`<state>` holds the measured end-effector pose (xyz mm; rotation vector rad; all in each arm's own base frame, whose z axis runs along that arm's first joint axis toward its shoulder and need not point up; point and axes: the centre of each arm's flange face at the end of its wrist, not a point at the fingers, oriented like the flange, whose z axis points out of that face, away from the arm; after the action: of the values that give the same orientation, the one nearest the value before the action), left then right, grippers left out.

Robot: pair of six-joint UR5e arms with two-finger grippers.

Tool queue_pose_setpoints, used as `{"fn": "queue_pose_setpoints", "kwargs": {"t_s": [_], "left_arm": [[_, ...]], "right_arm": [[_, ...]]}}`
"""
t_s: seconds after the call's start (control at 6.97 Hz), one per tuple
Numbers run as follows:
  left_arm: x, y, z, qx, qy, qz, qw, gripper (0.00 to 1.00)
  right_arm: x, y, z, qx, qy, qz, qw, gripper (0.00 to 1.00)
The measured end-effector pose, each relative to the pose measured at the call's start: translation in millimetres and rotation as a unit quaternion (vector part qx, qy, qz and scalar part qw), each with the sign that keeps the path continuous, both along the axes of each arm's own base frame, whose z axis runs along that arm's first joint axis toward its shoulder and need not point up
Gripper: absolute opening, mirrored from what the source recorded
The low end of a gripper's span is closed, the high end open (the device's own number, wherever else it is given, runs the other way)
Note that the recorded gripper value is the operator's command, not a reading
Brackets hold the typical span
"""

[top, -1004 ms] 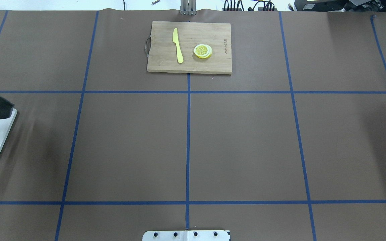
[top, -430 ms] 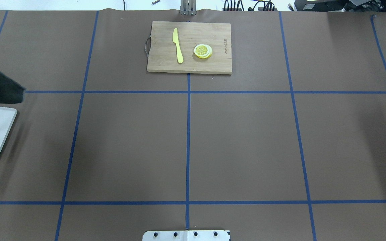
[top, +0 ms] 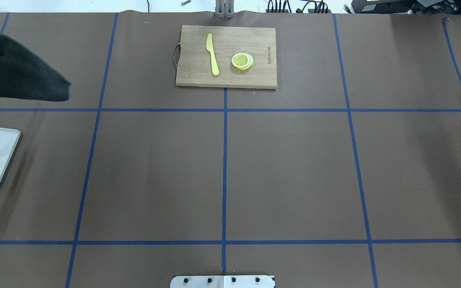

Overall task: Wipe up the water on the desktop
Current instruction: 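Carry the grey towel forward with the left gripper while the right gripper approaches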

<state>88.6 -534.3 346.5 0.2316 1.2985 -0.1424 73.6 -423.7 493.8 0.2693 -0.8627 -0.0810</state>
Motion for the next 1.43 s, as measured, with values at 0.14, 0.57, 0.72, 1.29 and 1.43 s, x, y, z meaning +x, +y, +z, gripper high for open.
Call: {"fn": "queue_pose_setpoints", "kwargs": {"t_s": [0.14, 0.57, 0.72, 1.29, 1.43], "left_arm": [[18.1, -3.4, -19.4, -0.008, 0.010, 0.004, 0.9999, 0.00], [71.1, -9.4, -82.2, -0.031, 0.042, 0.017, 0.9985, 0.00], [96.8, -8.5, -102.6, -0.035, 0.049, 0.015, 0.9981, 0.00], [173.9, 8.9, -162.5, -0.044, 0.079, 0.023, 0.9957, 0.00], [185.9, 14.9, -169.7, -0.042, 0.089, 0.025, 0.9948, 0.00]], "right_arm": [[-17.2, -19.3, -27.4, 0.025, -0.015, -0.016, 0.9994, 1.00], [-134.3, -72.1, -115.2, 0.138, -0.052, -0.101, 0.9839, 0.99], [-176.3, -82.0, -148.2, 0.141, -0.068, -0.103, 0.9824, 1.00], [-282.7, -76.0, -253.2, 0.156, -0.142, -0.070, 0.9750, 0.99], [-308.8, -65.4, -267.1, 0.166, -0.162, -0.050, 0.9715, 1.00]]}}
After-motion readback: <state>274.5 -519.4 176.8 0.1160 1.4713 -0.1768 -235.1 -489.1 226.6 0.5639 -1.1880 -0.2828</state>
